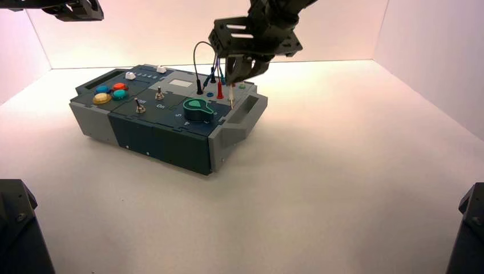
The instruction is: Insert the white wire.
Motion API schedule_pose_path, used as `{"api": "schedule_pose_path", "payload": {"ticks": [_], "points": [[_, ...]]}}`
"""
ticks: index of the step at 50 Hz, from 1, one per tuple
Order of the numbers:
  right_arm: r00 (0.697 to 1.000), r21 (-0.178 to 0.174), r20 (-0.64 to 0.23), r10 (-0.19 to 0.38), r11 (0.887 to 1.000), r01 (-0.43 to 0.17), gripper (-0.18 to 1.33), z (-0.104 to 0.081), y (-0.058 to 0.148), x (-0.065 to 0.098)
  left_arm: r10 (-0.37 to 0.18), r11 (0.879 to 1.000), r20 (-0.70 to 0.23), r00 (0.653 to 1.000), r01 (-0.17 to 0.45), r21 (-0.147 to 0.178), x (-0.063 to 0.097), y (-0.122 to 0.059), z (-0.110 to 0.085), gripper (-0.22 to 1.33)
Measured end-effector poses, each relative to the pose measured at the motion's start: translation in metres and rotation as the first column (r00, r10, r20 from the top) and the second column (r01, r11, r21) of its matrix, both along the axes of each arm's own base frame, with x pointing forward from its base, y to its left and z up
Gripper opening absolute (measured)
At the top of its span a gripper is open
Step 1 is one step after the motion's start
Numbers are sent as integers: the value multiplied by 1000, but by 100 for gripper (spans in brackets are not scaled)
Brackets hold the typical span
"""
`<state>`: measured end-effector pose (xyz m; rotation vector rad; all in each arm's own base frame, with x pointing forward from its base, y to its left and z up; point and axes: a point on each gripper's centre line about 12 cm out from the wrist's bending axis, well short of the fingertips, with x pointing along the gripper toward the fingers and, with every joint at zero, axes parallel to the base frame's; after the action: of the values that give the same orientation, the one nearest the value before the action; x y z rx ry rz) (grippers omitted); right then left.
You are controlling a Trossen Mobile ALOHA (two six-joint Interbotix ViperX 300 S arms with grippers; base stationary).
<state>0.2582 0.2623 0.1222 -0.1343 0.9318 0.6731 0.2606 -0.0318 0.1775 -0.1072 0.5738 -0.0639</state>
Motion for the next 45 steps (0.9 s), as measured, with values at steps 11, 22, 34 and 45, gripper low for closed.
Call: {"api": "schedule_pose_path", "payload": {"ticks": [11, 22, 34, 45], "points": [[999, 30, 54, 2, 1000, -3, -7, 15, 0, 2, 0, 1000, -2, 1000, 0, 0, 0, 0, 0, -16], [996, 46, 91, -7, 999, 3, -8, 18, 1, 5, -1, 1000, 0, 1000, 1, 1, 0, 0, 0, -16], [992, 57, 126, -22, 998, 15, -7, 16, -2, 6, 0, 1000, 0, 1000, 0, 0, 0, 0, 0, -16], [988, 58, 149, -32, 998, 24, -8, 10, -3, 7, 0, 1000, 0, 1000, 0, 0, 0, 0, 0, -16]]}}
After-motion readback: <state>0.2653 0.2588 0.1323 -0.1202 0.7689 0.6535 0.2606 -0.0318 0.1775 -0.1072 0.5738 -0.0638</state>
